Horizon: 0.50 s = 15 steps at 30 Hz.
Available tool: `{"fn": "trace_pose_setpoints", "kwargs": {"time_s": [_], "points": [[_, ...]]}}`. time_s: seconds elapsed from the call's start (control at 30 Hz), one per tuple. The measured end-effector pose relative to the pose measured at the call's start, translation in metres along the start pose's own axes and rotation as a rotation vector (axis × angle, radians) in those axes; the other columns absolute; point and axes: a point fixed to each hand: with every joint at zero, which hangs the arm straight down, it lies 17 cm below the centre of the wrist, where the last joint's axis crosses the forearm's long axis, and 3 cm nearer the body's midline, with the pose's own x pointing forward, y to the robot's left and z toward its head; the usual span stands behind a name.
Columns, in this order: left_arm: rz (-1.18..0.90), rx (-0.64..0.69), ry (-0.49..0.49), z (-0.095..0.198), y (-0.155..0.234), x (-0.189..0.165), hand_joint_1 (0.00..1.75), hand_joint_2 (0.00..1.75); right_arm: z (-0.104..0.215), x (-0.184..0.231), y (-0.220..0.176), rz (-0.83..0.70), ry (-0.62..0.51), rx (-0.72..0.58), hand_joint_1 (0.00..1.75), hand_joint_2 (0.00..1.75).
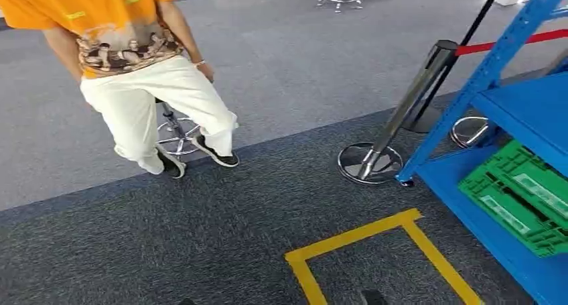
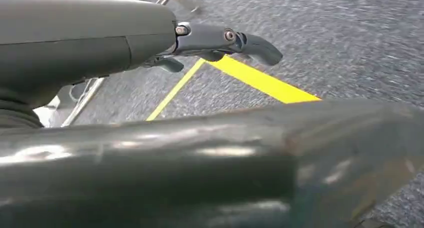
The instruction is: Take the parts from the cabinet and place them on the table.
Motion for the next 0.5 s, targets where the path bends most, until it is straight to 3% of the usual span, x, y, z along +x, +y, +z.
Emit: {"fn": "trace_pose_setpoints", "kwargs": {"time_s": [0.5], "points": [[-0.003, 0.0, 0.006, -0.0008, 0.0011, -0.0028, 0.0, 0.0, 0.0, -0.005, -0.0002, -0.013, 0.026, 0.0, 0.0, 0.0]]}}
